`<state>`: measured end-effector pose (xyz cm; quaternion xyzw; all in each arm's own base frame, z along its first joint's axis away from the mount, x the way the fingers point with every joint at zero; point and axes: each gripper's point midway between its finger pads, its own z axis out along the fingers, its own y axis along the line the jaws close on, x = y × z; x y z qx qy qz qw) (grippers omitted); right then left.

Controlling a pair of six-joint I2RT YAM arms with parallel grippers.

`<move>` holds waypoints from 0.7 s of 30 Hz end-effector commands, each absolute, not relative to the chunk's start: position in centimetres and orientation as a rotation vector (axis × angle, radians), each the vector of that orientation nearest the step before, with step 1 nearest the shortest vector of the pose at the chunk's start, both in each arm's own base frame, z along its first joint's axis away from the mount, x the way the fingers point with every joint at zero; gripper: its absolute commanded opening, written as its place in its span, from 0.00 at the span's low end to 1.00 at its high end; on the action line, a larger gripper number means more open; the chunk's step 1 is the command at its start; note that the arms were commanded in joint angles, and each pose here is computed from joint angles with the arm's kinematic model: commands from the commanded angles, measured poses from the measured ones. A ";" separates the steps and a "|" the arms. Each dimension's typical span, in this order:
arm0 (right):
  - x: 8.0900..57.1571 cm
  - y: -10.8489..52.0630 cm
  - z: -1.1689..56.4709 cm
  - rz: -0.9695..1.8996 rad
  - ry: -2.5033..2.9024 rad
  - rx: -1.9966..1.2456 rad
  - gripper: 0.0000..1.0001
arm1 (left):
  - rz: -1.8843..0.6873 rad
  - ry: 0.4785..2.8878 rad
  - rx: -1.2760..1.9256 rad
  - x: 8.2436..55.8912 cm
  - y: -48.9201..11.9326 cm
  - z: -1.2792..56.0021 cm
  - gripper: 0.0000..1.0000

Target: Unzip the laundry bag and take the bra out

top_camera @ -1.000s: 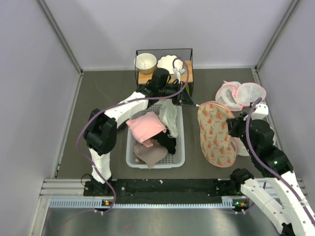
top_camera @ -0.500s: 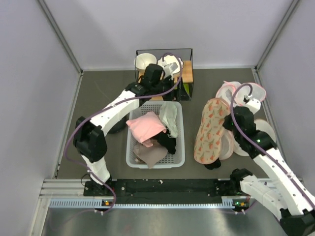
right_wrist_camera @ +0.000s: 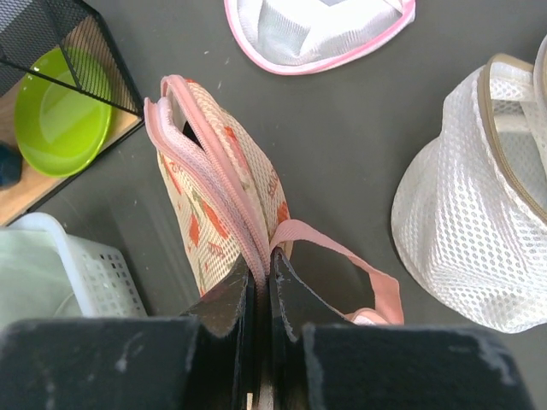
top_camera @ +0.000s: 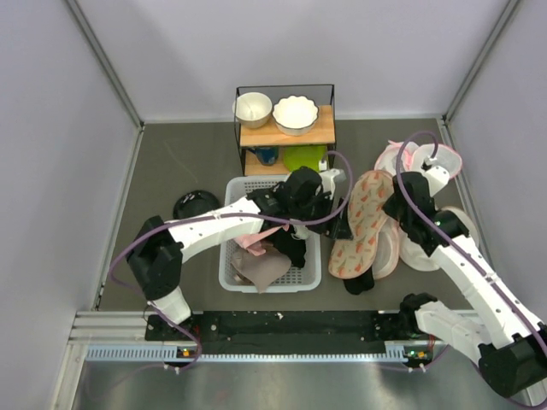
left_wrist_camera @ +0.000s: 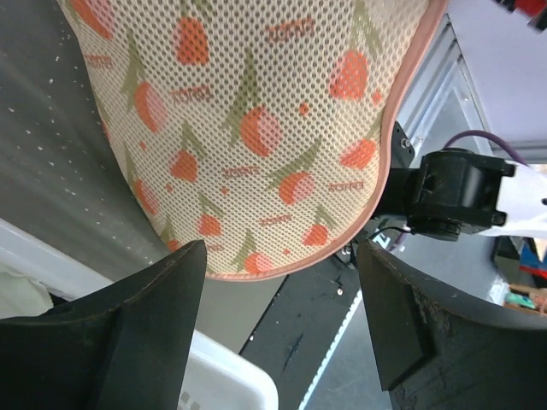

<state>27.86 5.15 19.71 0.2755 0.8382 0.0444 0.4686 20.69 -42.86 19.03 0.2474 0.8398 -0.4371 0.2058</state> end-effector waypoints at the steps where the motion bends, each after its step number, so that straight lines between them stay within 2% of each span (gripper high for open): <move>1: 29.0 5.5 22.4 0.223 1.985 0.762 0.00 | -1.220 2.110 0.641 20.9 -44.1 23.2 0.77; 7: 29.0 5.8 21.9 0.234 2.000 0.779 0.00 | -1.107 2.088 0.653 19.4 -46.3 22.0 0.77; 11: 29.0 5.7 21.8 0.238 2.001 0.790 0.00 | -0.929 2.142 0.565 20.8 -46.8 20.7 0.75; 21: 29.0 5.9 21.7 0.249 2.010 0.800 0.00 | -0.888 2.107 0.476 21.1 -49.0 21.0 0.73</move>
